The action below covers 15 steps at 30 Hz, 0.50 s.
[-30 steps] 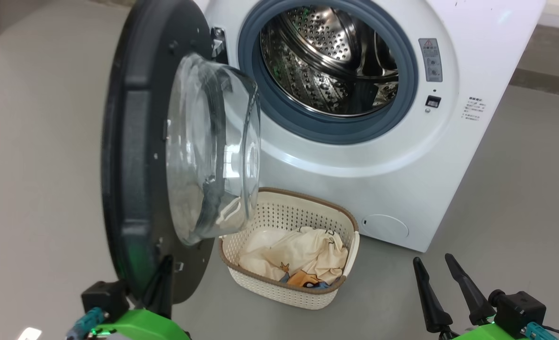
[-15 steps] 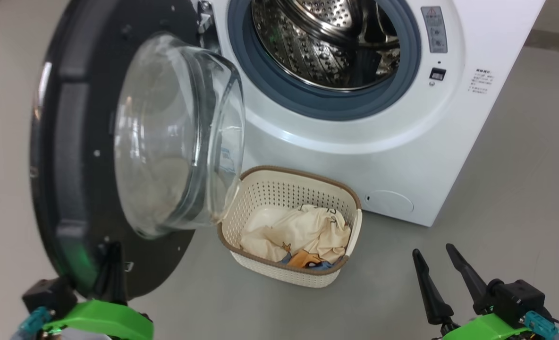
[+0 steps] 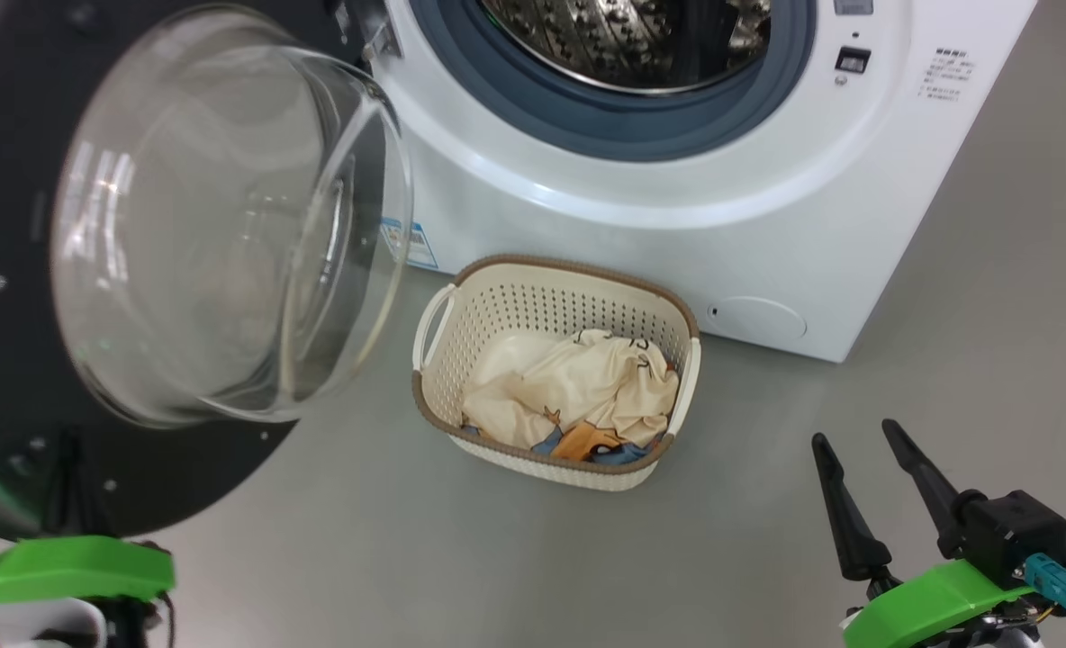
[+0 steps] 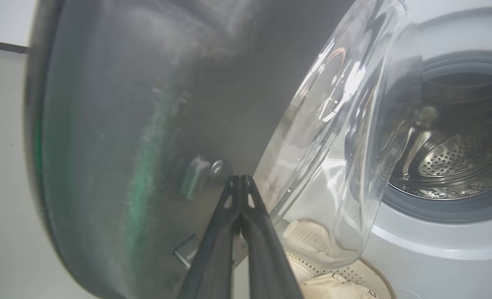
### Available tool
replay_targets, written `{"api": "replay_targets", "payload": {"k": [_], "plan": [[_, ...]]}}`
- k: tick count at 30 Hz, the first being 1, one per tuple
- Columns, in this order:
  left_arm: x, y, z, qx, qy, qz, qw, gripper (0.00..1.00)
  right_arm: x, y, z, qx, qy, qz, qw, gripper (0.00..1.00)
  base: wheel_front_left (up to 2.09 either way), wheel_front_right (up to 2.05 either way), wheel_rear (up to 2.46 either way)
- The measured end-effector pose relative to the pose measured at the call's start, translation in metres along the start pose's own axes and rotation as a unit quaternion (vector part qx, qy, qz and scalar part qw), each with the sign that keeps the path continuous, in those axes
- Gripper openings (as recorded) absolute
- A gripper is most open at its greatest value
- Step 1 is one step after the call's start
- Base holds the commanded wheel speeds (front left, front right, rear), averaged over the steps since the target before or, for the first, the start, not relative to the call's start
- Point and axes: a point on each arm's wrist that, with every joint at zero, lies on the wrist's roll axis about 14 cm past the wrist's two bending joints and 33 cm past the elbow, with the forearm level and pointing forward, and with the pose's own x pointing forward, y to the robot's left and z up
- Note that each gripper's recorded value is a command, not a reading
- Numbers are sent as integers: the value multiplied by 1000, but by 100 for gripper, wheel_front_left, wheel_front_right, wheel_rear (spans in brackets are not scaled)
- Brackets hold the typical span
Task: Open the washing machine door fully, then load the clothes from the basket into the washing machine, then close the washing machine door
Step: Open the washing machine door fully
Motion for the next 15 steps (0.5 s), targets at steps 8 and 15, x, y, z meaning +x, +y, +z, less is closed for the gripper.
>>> {"api": "replay_targets", "payload": {"k": [8, 15], "plan": [[29, 36, 10, -4, -11, 56, 998, 0, 11, -17, -5, -25, 20, -9, 999, 100, 0, 0, 0], [53, 58, 16, 16, -13, 87, 996, 0, 17, -33, -10, -45, 34, -13, 998, 100, 0, 0, 0]]}}
